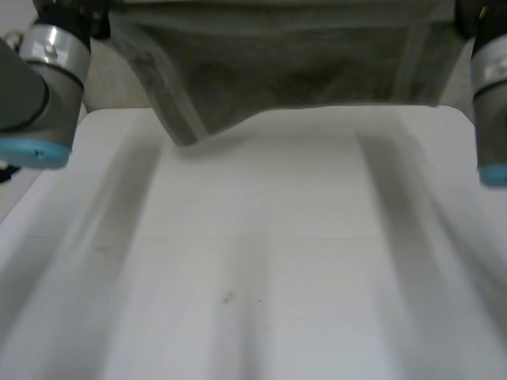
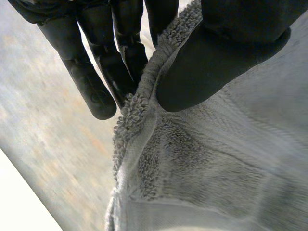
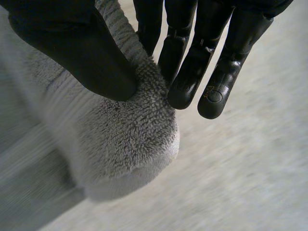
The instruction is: Fold the towel.
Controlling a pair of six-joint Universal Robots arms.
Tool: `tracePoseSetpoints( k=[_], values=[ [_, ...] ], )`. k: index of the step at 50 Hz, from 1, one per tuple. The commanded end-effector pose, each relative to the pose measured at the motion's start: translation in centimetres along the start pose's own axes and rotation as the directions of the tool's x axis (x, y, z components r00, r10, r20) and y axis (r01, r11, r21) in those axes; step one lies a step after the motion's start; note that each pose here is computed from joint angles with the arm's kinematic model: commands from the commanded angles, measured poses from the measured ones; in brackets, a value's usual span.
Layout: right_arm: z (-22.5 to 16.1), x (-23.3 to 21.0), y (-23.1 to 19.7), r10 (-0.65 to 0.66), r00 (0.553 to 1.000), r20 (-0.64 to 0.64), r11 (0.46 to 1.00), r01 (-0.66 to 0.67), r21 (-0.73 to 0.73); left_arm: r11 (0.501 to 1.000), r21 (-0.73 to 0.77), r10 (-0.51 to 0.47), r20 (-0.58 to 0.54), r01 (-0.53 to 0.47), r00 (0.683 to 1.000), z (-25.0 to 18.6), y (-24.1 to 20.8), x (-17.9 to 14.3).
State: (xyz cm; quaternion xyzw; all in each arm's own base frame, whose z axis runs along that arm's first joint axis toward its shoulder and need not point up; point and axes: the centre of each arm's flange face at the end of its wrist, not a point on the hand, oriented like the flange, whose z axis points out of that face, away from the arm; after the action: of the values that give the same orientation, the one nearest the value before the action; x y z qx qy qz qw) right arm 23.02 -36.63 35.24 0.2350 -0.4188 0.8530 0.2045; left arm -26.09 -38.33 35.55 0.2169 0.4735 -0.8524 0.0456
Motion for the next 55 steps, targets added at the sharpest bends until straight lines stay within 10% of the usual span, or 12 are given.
tracePoseSetpoints(
  k=[1,12,22,31,36,55],
  values=[
    [-5.9,-4.5,4.4,0.027,0.979,0.202,0.981,0.013,-0.192,0.966,-0.257,-0.039,-0.122,0.006,0.992,-5.7,7.2,3.7],
    [-15.4,-10.3,9.8,0.161,0.843,0.513,0.865,0.130,-0.484,0.860,-0.503,-0.073,-0.277,-0.080,0.958,-15.2,14.7,8.2],
    [-17.8,-7.5,7.1,0.228,0.742,0.631,0.774,0.255,-0.580,0.750,-0.596,0.008,-0.425,-0.287,0.905,-21.0,12.2,6.0],
    [-20.8,-2.8,4.2,0.269,0.569,0.777,0.658,0.481,-0.580,0.532,-0.646,-0.093,-0.688,-0.548,0.720,-27.5,7.6,3.9],
    [-19.6,-2.8,4.5,0.216,0.607,0.764,0.688,0.461,-0.561,0.600,-0.600,-0.080,-0.703,-0.529,0.707,-26.3,7.0,4.3],
    [-13.3,-8.7,10.6,0.054,0.837,0.544,0.840,0.256,-0.478,0.824,-0.397,0.170,-0.508,-0.404,0.844,-14.5,13.3,6.4]
  ],
)
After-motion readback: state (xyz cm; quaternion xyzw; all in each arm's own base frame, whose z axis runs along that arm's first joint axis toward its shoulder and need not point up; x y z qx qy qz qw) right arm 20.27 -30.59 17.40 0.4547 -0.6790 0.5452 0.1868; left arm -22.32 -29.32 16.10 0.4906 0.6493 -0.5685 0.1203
